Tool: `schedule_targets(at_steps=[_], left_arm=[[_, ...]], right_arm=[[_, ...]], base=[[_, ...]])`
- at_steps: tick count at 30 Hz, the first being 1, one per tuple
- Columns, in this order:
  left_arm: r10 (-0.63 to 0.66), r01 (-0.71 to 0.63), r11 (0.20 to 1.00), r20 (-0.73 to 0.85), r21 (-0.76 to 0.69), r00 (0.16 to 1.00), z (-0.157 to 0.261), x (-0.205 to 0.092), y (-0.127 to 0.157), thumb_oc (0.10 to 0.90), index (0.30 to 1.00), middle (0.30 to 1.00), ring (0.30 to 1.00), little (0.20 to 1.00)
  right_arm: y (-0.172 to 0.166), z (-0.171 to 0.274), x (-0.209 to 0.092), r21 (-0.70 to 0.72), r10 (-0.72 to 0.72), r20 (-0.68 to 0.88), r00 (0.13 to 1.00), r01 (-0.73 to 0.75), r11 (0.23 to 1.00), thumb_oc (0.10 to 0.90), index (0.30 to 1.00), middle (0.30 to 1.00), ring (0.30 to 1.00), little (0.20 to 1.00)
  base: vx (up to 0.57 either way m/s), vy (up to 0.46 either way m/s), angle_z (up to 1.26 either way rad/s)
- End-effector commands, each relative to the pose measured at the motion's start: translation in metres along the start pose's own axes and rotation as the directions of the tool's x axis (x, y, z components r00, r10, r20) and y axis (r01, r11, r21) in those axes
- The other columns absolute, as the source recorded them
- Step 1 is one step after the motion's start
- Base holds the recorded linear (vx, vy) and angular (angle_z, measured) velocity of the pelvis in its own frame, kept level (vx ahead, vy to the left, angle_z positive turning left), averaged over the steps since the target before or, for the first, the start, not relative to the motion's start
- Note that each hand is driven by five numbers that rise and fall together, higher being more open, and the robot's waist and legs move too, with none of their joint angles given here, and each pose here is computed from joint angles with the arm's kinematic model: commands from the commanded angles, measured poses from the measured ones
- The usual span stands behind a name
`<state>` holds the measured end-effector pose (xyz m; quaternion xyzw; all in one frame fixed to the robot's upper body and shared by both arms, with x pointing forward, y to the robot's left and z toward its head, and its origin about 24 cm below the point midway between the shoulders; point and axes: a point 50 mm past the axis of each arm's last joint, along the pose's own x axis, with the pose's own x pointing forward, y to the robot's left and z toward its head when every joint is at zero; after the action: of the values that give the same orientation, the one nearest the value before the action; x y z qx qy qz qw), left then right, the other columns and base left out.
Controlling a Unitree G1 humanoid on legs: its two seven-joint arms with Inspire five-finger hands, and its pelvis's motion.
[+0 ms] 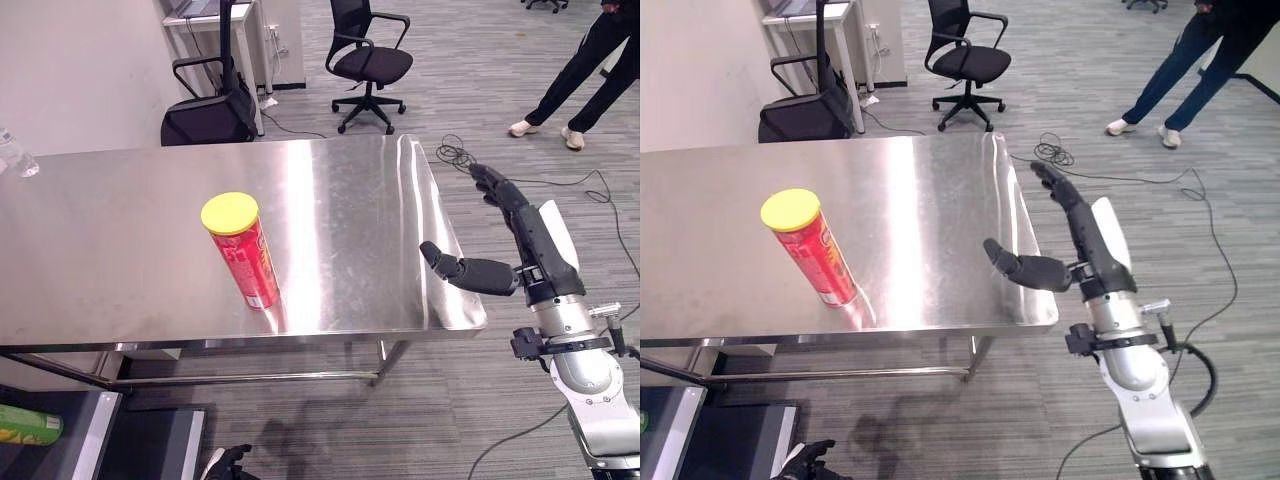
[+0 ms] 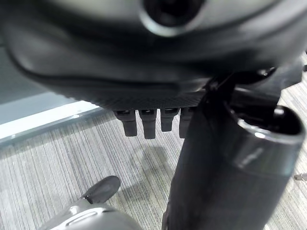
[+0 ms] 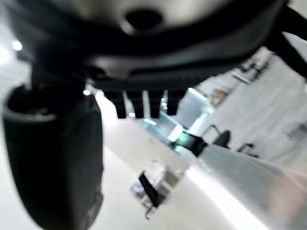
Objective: Put the goods on the table back onto the shelves and tidy them up.
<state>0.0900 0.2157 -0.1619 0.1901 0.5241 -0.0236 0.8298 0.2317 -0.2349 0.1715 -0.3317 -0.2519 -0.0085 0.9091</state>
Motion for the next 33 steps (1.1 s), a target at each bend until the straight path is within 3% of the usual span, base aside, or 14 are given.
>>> schedule_targets(at_steps=[1,8,15,21,33], left_arm=[[-0.034,0.043,0.996,-0.118,0.077,0.992,-0.03,-0.006,-0.005,0.8,0.9,0.9,0.9,0.9],[-0.025,0.033,0.993,-0.074,0.11,0.997,-0.021,-0.004,-0.002,0.8,0.9,0.9,0.9,0.9],[-0.028,0.032,0.993,-0.037,0.11,0.999,-0.013,-0.003,-0.002,0.8,0.9,0.9,0.9,0.9],[-0.049,0.06,0.993,-0.106,0.105,0.993,-0.033,-0.008,-0.007,0.8,0.9,0.9,0.9,0.9],[-0.054,0.064,0.995,-0.128,0.074,0.99,-0.037,-0.01,-0.009,0.8,0.9,0.9,0.9,0.9]], right_arm=[[-0.028,0.056,0.019,-0.102,-0.067,0.336,0.939,0.107,0.989,0.8,0.9,0.9,0.9,0.9],[-0.027,0.059,0.047,-0.154,-0.044,0.369,0.928,0.107,0.982,0.8,0.9,0.9,0.9,0.9],[-0.018,0.063,0.072,0.02,-0.051,0.383,0.923,0.047,0.999,0.8,0.9,0.9,0.9,0.9],[-0.008,0.068,0.08,0.161,-0.04,0.392,0.919,-0.026,0.987,0.8,0.9,0.9,0.9,0.9],[0.012,0.068,0.084,0.296,0.049,0.386,0.921,-0.174,0.939,0.8,0.9,0.9,0.9,0.9]], base=[[0.0,0.0,0.0],[0.01,-0.003,0.03],[0.01,0.002,0.19],[0.02,0.007,0.16],[0.0,0.002,0.03]])
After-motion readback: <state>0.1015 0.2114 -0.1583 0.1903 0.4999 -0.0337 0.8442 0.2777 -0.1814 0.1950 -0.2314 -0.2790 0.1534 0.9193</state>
